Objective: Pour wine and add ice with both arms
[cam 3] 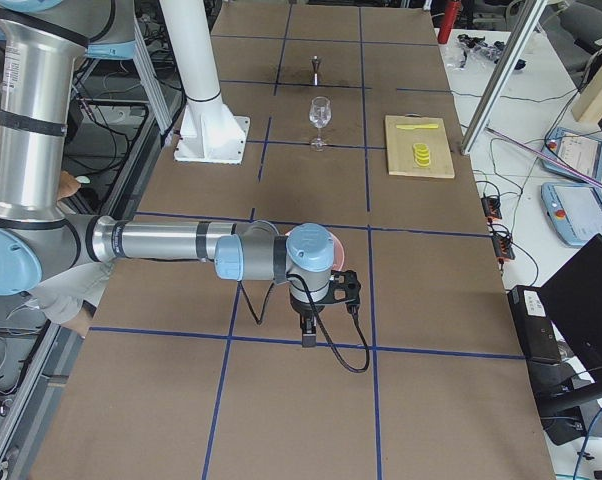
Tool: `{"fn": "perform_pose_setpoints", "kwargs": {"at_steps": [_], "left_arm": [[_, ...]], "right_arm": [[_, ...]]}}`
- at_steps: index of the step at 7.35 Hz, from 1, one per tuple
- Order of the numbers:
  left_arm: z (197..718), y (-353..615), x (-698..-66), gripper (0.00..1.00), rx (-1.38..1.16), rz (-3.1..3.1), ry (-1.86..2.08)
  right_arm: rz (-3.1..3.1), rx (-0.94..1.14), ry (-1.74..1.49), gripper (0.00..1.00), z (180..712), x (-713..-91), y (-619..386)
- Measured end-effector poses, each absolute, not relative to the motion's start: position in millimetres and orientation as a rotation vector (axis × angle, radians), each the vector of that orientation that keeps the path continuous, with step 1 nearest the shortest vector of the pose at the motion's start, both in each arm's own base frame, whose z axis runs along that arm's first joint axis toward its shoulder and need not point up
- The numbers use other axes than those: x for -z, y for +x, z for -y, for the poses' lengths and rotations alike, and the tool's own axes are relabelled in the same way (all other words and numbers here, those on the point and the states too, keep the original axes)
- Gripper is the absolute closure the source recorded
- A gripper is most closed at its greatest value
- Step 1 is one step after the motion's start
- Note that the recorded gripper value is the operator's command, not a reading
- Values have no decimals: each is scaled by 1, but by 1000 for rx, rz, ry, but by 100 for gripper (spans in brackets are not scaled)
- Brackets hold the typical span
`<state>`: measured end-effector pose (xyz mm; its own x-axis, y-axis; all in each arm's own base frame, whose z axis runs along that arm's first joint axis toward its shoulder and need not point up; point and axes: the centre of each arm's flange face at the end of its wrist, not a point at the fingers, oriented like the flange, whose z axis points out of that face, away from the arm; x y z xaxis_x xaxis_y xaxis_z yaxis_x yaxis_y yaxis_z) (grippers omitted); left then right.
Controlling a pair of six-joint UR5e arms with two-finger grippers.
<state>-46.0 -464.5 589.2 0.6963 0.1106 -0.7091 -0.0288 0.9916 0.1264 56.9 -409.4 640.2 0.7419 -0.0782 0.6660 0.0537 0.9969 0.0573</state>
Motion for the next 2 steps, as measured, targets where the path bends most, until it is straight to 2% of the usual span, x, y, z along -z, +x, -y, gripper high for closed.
{"fn": "perform_pose_setpoints", "kwargs": {"at_steps": [2], "left_arm": [[466,-46,-589,0,-88,-797,132]], "right_arm": [[732,71,29,0,407,-643,57]]}}
